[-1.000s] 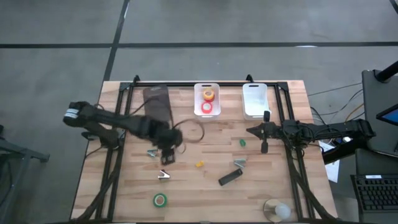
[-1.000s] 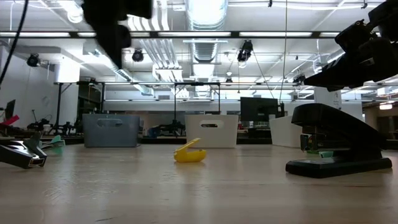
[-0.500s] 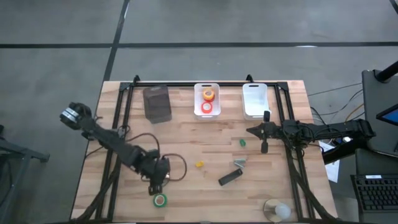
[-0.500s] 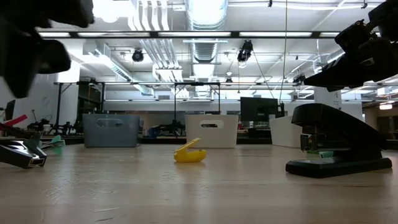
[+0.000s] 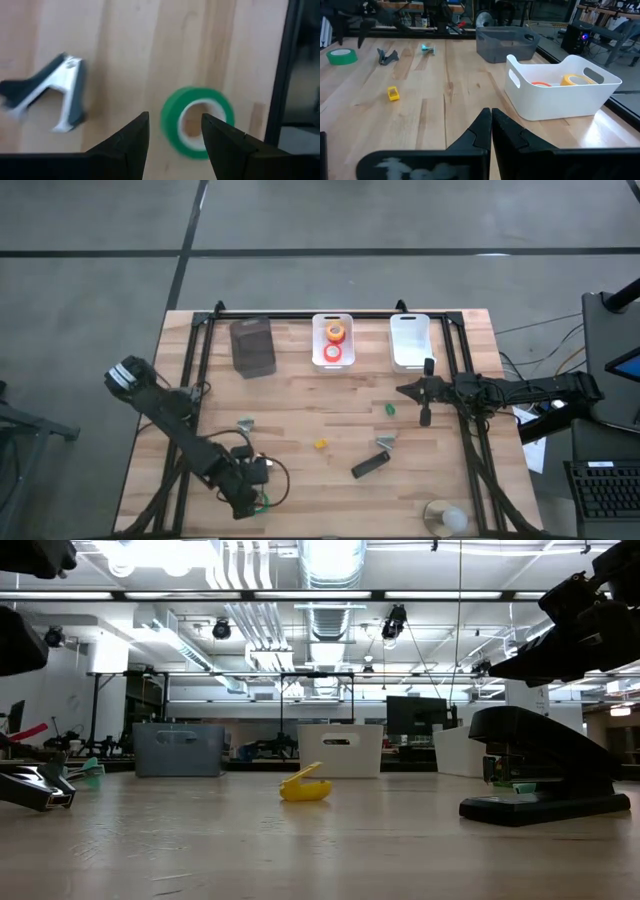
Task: Pick and place Stapler, Stapler remover, tape
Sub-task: Put the green tape into the left white bin
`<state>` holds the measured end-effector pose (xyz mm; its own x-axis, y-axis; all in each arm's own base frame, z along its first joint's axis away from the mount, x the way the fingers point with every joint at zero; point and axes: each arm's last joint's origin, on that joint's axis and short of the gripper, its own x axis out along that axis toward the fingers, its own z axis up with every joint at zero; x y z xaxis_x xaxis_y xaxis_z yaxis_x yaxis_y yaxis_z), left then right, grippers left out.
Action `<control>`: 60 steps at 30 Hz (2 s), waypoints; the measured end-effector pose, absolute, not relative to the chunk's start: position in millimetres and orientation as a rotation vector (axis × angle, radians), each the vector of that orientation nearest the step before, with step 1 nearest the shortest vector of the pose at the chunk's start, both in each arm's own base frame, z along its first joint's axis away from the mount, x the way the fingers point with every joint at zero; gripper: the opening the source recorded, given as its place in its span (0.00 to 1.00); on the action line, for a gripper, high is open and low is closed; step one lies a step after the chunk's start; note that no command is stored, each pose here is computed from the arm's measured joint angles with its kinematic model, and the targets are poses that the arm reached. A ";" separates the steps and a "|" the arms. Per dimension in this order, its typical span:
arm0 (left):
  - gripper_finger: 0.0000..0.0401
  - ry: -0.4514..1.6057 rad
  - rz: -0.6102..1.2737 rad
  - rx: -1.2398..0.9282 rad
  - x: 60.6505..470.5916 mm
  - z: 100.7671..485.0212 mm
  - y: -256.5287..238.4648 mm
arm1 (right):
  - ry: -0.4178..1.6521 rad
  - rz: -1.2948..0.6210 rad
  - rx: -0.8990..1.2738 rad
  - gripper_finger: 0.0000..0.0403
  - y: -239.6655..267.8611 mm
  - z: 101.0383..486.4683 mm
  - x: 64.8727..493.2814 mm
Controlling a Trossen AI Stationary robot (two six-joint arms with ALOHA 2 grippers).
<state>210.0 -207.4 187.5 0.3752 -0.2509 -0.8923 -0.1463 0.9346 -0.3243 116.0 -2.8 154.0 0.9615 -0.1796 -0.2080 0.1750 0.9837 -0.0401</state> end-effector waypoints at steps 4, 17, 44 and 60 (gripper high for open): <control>0.45 1.215 -0.060 -0.371 213.5 173.7 -213.7 | 0.214 -0.179 -0.031 0.02 -2.8 154.0 116.0; 0.44 1.274 -0.021 -0.364 215.7 156.3 -216.6 | 0.213 -0.179 -0.021 0.02 -2.7 154.0 116.0; 0.18 1.168 0.033 -0.338 239.2 167.7 -187.7 | 0.213 -0.179 -0.024 0.02 -2.7 154.0 116.0; 0.21 0.786 0.324 -0.120 284.6 213.8 -142.8 | 0.213 -0.179 -0.022 0.02 -2.8 154.0 116.1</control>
<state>284.6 -142.8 213.8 0.6605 0.2414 -0.7109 -0.3300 0.9439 0.0139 116.1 -2.8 154.0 0.9615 -0.1793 -0.2080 0.1748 0.9838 -0.0402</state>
